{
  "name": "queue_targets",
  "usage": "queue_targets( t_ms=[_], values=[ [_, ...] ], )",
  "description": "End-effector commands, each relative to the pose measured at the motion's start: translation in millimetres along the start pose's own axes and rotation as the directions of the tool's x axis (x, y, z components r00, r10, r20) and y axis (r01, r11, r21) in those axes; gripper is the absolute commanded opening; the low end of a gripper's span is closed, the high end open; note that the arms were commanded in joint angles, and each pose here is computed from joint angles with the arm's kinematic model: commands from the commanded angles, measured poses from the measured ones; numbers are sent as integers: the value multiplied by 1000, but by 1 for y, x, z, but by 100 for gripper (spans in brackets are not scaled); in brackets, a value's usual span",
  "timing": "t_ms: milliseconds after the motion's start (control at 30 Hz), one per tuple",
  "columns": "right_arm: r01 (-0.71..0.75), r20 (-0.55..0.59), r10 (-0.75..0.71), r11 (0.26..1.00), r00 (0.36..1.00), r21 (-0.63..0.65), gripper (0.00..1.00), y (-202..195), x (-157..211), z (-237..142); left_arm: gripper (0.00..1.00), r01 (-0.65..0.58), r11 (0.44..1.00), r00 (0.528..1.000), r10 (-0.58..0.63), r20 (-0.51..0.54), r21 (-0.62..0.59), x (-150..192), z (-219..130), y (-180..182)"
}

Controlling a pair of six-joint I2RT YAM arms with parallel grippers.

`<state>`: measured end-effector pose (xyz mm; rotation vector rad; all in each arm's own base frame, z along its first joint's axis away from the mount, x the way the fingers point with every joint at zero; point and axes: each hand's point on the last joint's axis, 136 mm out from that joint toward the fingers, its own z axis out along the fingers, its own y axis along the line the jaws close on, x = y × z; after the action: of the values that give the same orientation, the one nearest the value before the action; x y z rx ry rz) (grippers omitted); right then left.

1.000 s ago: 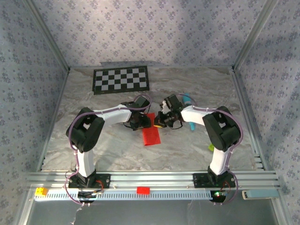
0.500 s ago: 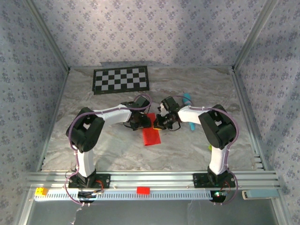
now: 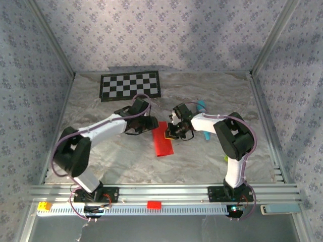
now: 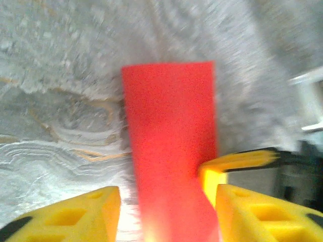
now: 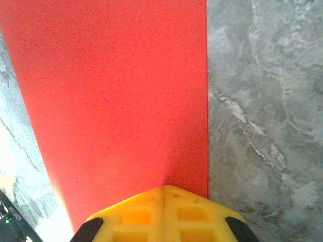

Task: Fold a paper plane with a square sheet of paper (pick it up from the middle)
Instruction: Hold the square sheet of paper at the center of the table, then first fold the square sheet of paper in half at the center of the table.

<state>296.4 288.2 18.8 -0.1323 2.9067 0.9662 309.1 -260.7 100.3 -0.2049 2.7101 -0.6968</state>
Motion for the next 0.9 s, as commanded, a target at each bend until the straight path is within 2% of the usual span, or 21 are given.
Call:
queue_targets(
  t_ms=[0,67,167,333,500,867],
  values=[
    [-64,-62,76,982,995,178,0,-46,23,13,39,27,983,1000,-28,4,181,-1,-6,-23],
    [-66,-60,78,981,995,181,0,-47,23,13,25,53,961,999,-51,-14,272,1,-4,-33],
    [-67,-61,79,981,995,182,0,-47,23,13,16,67,938,997,-51,-54,340,9,2,-40],
    [-67,-63,80,981,995,182,0,-47,24,14,0,94,931,992,-58,-112,352,21,21,-36],
    [-69,-66,83,980,994,184,0,-48,25,14,0,108,926,988,-59,-145,361,29,32,-31],
    [-71,-70,86,979,994,191,0,-49,26,15,0,99,979,984,-70,-162,177,57,61,29]
  ],
)
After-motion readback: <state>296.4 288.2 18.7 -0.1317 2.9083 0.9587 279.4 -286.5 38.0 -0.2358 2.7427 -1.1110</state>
